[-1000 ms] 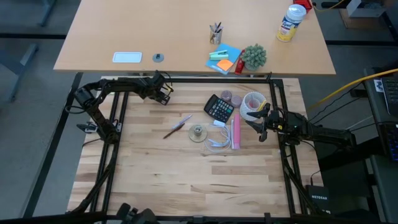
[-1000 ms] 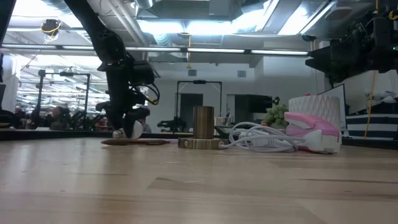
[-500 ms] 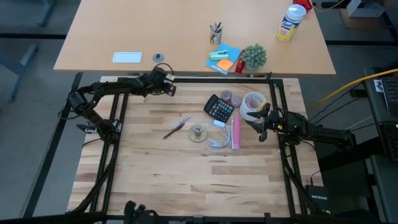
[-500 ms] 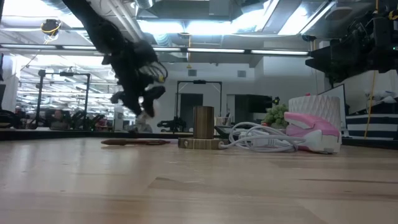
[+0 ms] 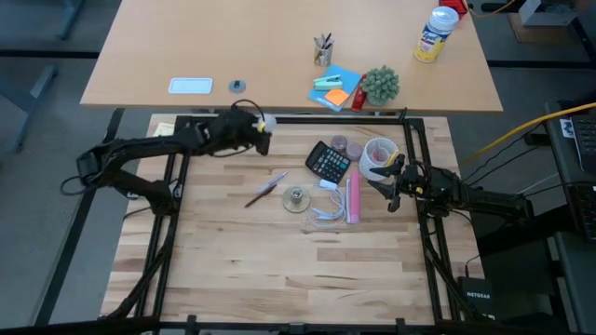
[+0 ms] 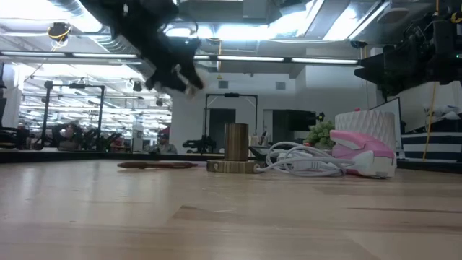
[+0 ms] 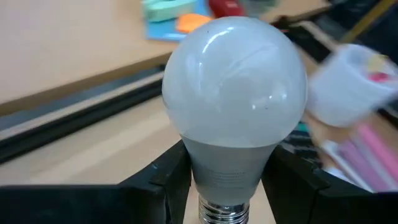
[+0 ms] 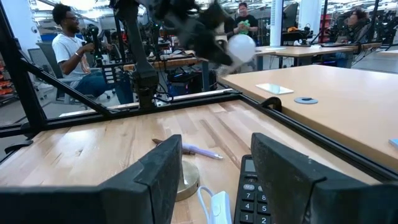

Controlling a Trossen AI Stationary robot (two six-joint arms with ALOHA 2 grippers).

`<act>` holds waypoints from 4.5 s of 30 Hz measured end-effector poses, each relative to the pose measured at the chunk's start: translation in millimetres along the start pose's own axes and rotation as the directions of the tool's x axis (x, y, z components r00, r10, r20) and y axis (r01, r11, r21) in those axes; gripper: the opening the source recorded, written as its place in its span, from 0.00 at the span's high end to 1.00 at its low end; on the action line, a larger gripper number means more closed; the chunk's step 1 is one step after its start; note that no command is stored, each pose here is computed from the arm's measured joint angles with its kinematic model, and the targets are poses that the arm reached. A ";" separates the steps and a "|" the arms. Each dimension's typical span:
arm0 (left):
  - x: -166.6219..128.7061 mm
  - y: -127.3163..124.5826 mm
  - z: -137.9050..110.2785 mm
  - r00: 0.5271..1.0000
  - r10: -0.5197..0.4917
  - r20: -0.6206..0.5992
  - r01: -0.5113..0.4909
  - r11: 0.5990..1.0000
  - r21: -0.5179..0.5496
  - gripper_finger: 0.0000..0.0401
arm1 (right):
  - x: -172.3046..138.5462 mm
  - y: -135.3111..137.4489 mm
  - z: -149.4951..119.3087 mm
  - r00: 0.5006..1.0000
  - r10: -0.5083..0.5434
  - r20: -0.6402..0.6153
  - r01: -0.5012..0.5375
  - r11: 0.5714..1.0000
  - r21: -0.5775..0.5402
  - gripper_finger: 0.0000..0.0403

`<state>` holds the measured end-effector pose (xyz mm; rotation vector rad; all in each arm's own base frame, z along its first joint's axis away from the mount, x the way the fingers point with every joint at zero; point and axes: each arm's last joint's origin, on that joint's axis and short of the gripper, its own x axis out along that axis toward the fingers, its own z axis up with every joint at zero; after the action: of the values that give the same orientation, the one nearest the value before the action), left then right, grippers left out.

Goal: Screw lightbulb
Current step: Insert the lightbulb into the gold lamp

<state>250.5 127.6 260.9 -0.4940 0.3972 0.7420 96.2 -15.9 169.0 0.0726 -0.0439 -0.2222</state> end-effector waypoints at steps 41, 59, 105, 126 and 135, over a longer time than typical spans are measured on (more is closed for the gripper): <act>-41.8 -174.2 -180.9 0.915 0.072 0.396 -0.018 0.990 -0.139 0.60 | 0.0 -0.1 1.7 1.000 -0.008 0.017 0.008 0.999 0.043 0.51; 23.1 -172.2 -177.1 0.878 0.062 0.474 -0.039 0.998 -0.059 0.60 | 2.1 0.3 12.8 0.992 -0.019 0.126 0.003 0.992 0.123 0.51; 36.1 -112.2 -200.9 0.823 -0.287 0.490 0.269 0.957 0.108 0.60 | 157.4 8.4 35.1 0.968 0.140 -0.208 -0.128 0.989 0.071 0.51; 60.5 -74.4 -181.6 0.789 -0.509 0.345 0.409 0.853 0.324 0.60 | 192.2 -4.0 27.1 0.976 0.199 -0.089 -0.191 0.977 0.096 0.51; 57.8 -79.5 -191.5 0.803 -0.523 0.286 0.400 0.828 0.393 0.60 | 216.6 4.0 25.3 0.962 0.239 -0.134 -0.226 0.969 0.104 0.51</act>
<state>314.5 2.0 98.1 -0.1196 0.0099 0.2644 306.8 -61.7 202.2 0.1703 0.0833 0.0212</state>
